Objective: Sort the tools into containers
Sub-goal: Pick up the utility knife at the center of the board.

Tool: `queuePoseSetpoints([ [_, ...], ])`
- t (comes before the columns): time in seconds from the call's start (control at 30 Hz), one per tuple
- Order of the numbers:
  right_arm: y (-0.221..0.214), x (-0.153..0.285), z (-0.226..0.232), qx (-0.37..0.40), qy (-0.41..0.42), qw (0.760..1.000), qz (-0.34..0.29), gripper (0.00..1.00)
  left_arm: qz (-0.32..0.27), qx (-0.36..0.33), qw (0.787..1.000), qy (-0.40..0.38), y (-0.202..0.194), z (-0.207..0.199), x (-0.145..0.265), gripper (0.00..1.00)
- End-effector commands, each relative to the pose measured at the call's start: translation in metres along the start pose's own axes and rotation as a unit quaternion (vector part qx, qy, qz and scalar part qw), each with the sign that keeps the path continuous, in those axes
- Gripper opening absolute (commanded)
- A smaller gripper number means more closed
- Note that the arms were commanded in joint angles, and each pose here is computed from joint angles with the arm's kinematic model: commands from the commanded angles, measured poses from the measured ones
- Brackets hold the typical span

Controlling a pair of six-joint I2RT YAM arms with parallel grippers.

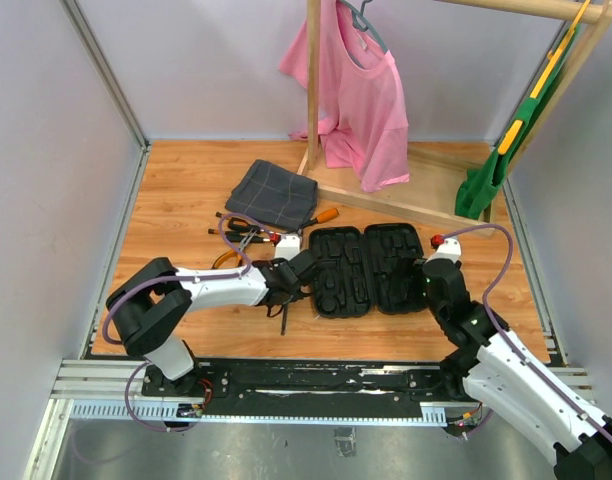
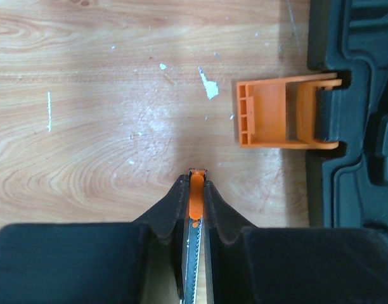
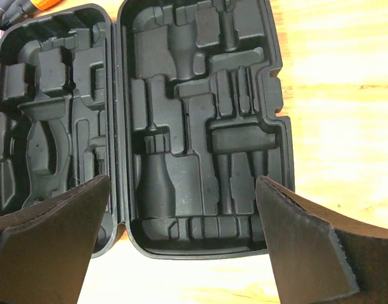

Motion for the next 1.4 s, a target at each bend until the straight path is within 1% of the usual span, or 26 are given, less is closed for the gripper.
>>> queuePoseSetpoints([
  [0.0,0.002,0.005,-0.001,-0.01,0.002,1.0,-0.003,0.99,0.011,-0.025,1.0,0.004,-0.005,0.012,0.01,0.09],
  [0.13,0.002,0.006,0.007,-0.023,0.028,0.999,0.011,0.99,-0.007,-0.015,1.0,-0.006,0.007,0.012,0.022,0.08],
  [0.2,0.001,0.006,0.014,-0.031,0.059,0.998,0.023,0.99,-0.018,-0.006,1.0,-0.014,0.014,0.012,0.029,0.08],
  [0.43,0.001,0.005,0.042,-0.047,0.178,0.981,0.052,0.99,-0.067,0.041,0.995,-0.056,0.045,0.011,0.059,0.08],
  [0.57,0.002,0.004,0.05,-0.054,0.205,0.975,0.063,0.99,-0.086,0.056,0.992,-0.075,0.058,0.008,0.071,0.07],
  [0.67,0.004,0.003,0.05,-0.061,0.187,0.978,0.065,1.0,-0.093,0.066,0.99,-0.084,0.067,0.005,0.075,0.07],
  [0.73,0.005,0.005,0.041,-0.072,0.136,0.986,0.057,1.0,-0.099,0.075,0.988,-0.096,0.075,0.0,0.078,0.06],
  [0.8,0.009,0.008,0.031,-0.087,0.081,0.992,0.034,0.99,-0.105,0.086,0.985,-0.104,0.082,-0.006,0.079,0.05],
  [0.87,0.012,0.011,0.023,-0.094,0.052,0.994,0.015,0.99,-0.114,0.097,0.982,-0.115,0.093,-0.013,0.081,0.04],
  [1.1,0.012,0.023,0.016,-0.109,0.058,0.992,-0.002,0.99,-0.123,0.108,0.975,-0.151,0.119,-0.046,0.069,0.02],
  [1.17,0.01,0.024,0.02,-0.103,0.09,0.991,0.002,0.99,-0.117,0.106,0.974,-0.165,0.124,-0.056,0.065,0.0],
  [1.23,0.009,0.026,0.028,-0.093,0.143,0.985,0.009,1.0,-0.113,0.107,0.971,-0.182,0.126,-0.064,0.063,0.01],
  [1.3,0.006,0.026,0.036,-0.098,0.194,0.976,0.02,0.96,-0.112,0.109,0.968,-0.194,0.128,-0.068,0.062,0.01],
  [1.37,0.003,0.024,0.043,-0.112,0.227,0.967,0.032,0.89,-0.114,0.111,0.967,-0.201,0.129,-0.07,0.062,0.0],
])
Point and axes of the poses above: each gripper's point midway between its finger pads, its own x axis back along the fingers, its own z axis along the line the jaws close on, y = z × x, the point moved 9 cm from there along x, back along the fingers, and after that the axes turned 15 degrees about -x, right-handed, at the moved point
